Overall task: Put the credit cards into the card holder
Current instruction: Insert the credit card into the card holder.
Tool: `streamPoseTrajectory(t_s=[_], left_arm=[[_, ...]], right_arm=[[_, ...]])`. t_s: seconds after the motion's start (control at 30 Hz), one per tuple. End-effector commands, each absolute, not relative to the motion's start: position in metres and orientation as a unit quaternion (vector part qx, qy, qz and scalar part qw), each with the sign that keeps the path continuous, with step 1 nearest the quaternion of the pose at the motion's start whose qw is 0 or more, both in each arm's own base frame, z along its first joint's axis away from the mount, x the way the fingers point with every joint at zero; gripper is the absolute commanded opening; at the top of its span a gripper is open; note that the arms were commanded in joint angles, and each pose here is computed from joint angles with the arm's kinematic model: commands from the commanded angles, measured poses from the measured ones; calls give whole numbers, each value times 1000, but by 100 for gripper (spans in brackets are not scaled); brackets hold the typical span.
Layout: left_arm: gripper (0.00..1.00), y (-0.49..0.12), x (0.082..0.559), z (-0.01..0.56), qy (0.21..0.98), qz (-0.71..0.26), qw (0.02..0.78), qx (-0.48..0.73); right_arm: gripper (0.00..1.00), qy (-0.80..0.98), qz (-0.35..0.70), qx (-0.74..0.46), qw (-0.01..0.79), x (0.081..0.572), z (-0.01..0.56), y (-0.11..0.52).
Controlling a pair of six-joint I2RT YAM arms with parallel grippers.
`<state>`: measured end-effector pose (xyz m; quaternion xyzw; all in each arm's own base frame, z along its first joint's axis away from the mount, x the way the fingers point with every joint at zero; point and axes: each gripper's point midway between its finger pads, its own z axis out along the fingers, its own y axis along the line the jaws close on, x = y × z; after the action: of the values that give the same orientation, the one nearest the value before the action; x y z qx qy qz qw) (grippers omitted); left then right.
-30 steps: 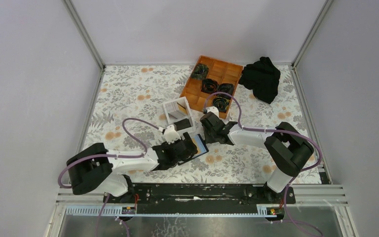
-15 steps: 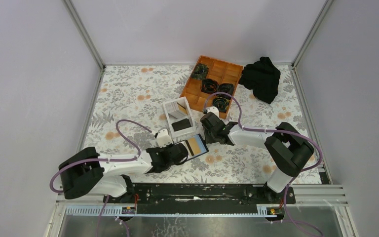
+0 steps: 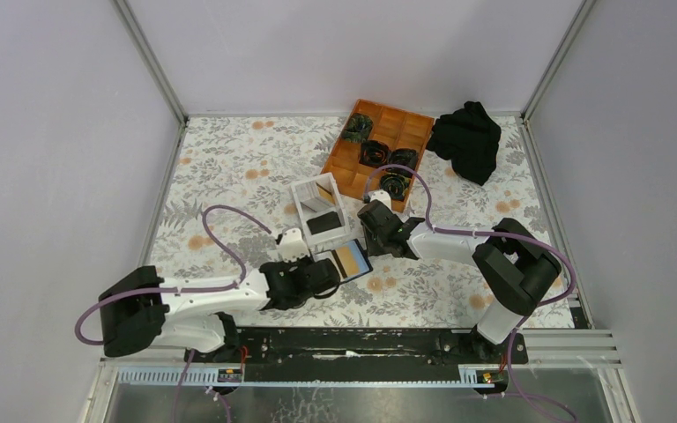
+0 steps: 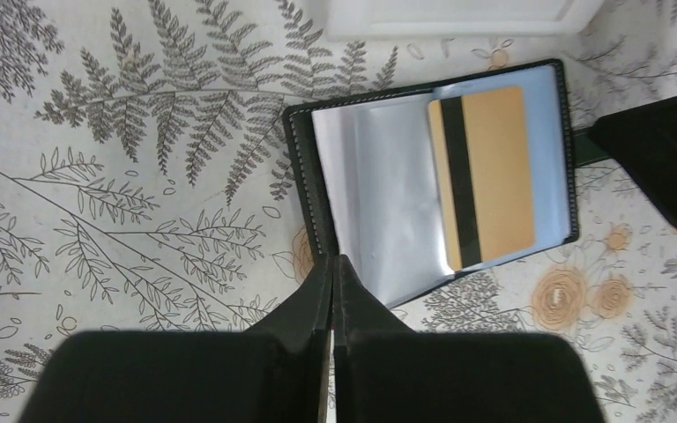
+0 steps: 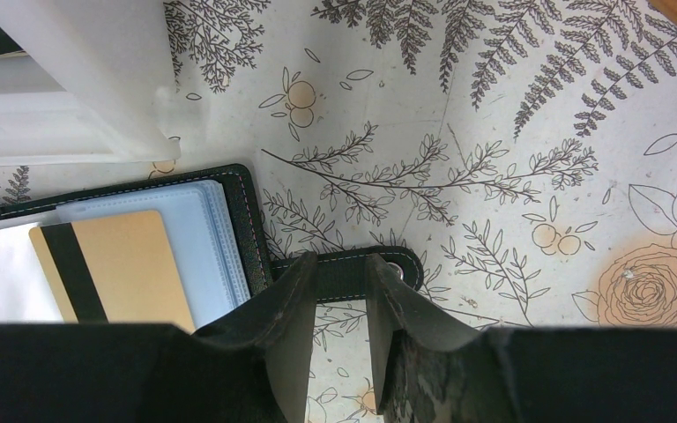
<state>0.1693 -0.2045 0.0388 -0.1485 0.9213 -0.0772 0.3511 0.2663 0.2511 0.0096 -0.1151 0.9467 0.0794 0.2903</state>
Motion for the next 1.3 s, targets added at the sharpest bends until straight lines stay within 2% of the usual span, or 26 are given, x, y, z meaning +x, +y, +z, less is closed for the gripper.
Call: streamPoseTrajectory(t_s=[0.0,0.47,1.27], left_arm=[[0,-197,179,65,905,-58,398,-140],[0,-234,189,58,906,-21,421,-43],[0,-243,202,25,902,-36,427,-43]], right_arm=[[34,965,57,-124,225,240,-34,237],[34,964,59,-125,226,240,-33,238],[33,965,60,-126,224,237,-35,236]])
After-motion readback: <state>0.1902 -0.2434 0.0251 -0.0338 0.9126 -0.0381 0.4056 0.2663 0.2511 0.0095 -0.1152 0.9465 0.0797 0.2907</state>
